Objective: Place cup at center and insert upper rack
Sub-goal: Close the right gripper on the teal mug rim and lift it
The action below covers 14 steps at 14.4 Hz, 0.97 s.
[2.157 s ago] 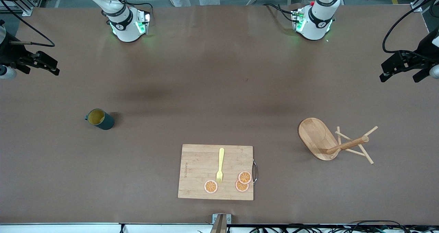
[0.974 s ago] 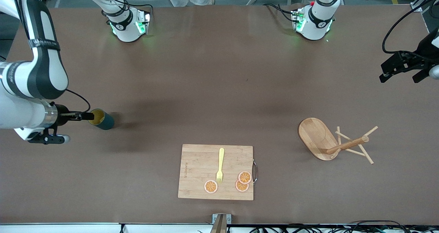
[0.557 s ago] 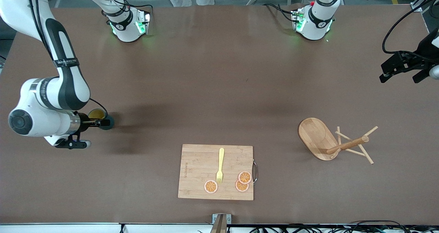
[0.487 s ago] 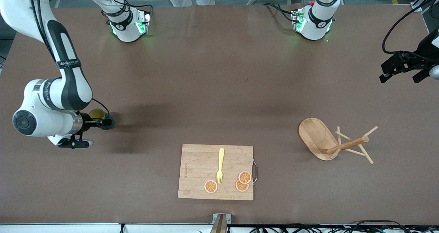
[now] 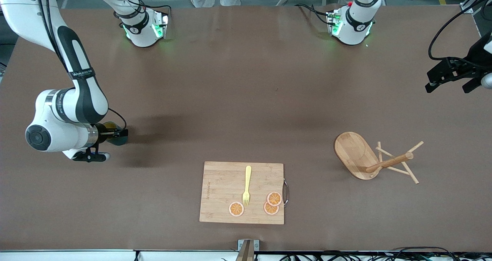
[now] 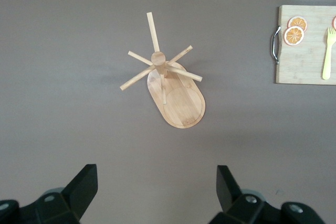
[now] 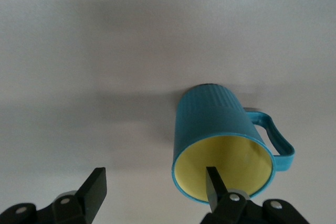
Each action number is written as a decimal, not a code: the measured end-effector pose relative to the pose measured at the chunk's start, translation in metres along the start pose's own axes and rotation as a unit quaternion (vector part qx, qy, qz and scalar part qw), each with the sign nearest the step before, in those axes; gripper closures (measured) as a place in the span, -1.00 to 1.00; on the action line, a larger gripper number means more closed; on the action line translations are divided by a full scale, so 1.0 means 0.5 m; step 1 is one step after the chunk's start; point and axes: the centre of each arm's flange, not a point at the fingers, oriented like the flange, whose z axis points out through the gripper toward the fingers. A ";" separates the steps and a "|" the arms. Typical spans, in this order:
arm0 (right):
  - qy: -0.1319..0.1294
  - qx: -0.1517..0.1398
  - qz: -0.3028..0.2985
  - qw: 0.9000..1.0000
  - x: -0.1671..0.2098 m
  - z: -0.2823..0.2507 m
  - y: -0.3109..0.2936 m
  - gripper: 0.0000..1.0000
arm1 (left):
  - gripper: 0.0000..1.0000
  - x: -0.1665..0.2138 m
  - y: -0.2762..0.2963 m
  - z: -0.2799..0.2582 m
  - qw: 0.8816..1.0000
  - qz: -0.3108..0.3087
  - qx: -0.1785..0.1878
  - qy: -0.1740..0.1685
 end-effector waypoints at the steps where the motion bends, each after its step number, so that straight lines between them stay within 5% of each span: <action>1: -0.002 0.000 0.000 1.000 -0.001 0.005 0.001 -0.66 | -1.00 0.000 0.000 0.000 1.000 0.000 0.000 0.000; 6: -0.002 0.000 0.003 1.000 -0.002 0.021 0.008 -0.59 | -1.00 0.000 0.000 0.000 1.000 0.000 0.000 0.000; 14: -0.008 0.001 0.008 1.000 0.005 0.046 0.020 -0.02 | -1.00 0.000 0.000 0.000 1.000 0.000 0.000 0.000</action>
